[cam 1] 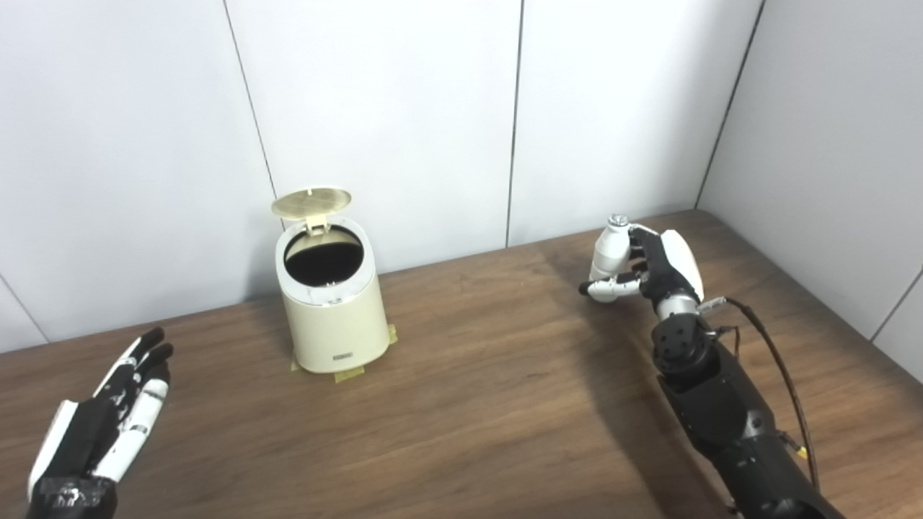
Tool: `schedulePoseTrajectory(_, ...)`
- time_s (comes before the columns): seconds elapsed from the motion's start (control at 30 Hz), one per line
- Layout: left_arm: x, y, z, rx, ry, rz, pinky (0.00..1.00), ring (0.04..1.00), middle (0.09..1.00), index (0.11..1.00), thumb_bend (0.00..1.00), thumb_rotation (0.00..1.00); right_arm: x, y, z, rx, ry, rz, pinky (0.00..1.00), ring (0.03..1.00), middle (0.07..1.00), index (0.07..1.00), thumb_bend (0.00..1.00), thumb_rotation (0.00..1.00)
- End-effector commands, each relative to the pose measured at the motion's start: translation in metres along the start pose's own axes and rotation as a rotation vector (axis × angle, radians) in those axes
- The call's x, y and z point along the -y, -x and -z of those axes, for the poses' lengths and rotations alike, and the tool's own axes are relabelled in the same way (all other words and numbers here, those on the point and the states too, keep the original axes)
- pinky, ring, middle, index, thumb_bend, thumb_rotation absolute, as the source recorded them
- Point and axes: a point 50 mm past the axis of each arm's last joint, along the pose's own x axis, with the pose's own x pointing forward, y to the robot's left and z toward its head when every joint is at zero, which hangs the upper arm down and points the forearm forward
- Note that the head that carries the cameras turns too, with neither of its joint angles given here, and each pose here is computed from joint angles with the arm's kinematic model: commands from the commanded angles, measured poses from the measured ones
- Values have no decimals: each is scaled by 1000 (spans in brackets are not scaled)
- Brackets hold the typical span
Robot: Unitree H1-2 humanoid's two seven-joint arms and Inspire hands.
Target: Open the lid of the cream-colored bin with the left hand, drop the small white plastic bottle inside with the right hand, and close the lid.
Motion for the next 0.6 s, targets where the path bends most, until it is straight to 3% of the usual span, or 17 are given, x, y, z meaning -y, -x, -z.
schedulePoseTrajectory(0.0,-6,-2,-20,72,-30,-5,944,949,935,971,166,654,22,-18,-24,97,-12,82,602,670,710,711,822,53)
schedulePoseTrajectory(0.13,-6,1,-20,73,-35,-9,942,950,938,965,183,659,20,-18,-22,122,-12,106,500,569,626,671,811,16)
schedulePoseTrajectory(0.17,-6,2,-20,73,-39,-7,946,951,940,967,190,663,19,-18,-22,132,-11,121,454,521,544,641,667,6)
schedulePoseTrajectory(0.2,-6,2,-20,74,-40,-5,946,951,941,968,190,668,19,-17,-22,145,-5,136,439,493,495,594,596,3)
schedulePoseTrajectory(0.27,-6,3,-20,73,-40,-2,934,949,941,963,187,677,19,-17,-22,154,-12,154,465,450,462,560,532,0)
schedulePoseTrajectory(0.57,-5,4,-20,72,-39,2,903,942,944,955,190,695,19,-16,-22,160,-18,166,442,432,452,546,515,0)
